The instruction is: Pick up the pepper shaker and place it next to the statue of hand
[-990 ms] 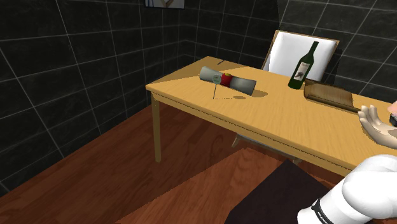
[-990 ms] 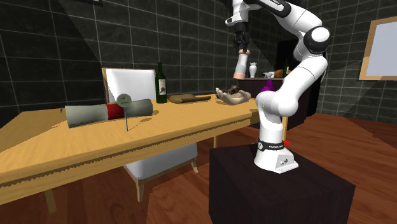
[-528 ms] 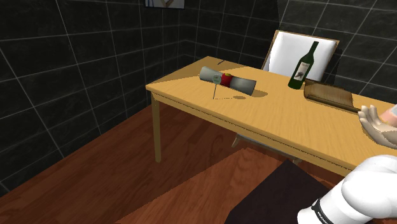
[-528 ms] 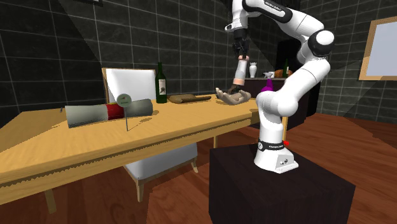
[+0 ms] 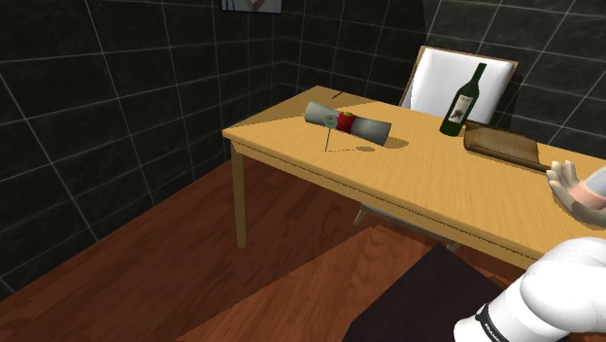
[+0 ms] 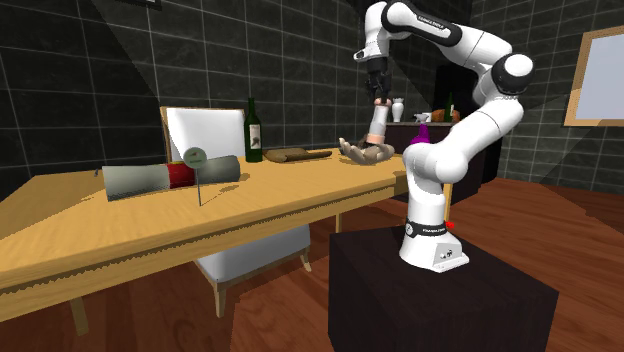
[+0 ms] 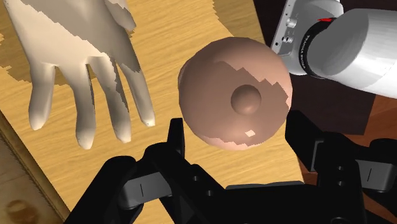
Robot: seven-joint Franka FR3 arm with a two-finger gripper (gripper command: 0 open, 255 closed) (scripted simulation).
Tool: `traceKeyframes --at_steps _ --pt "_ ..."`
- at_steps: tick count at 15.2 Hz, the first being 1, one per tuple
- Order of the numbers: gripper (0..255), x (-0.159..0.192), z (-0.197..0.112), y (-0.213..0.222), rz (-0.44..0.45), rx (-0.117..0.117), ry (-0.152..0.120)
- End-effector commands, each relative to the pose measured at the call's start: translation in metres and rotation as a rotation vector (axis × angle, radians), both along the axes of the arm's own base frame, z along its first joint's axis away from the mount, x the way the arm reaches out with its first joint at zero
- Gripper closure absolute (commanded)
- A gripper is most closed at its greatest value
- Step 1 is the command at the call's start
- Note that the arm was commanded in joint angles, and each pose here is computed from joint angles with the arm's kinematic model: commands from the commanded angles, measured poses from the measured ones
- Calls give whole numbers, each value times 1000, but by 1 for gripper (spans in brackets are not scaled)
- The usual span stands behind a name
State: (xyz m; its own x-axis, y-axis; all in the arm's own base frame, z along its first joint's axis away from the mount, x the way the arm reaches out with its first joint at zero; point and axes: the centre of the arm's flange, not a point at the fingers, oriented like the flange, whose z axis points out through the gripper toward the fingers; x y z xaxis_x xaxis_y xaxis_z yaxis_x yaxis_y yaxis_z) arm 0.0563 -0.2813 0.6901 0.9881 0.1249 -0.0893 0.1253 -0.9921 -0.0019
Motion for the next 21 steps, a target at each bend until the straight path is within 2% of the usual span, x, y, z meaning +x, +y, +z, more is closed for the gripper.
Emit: traceKeyframes --at_steps 1,19,21 --pt "255 1 -11 -1 0 0 0" --pt "255 1 -109 -1 0 0 0" --pt "255 1 -109 -1 0 0 0"
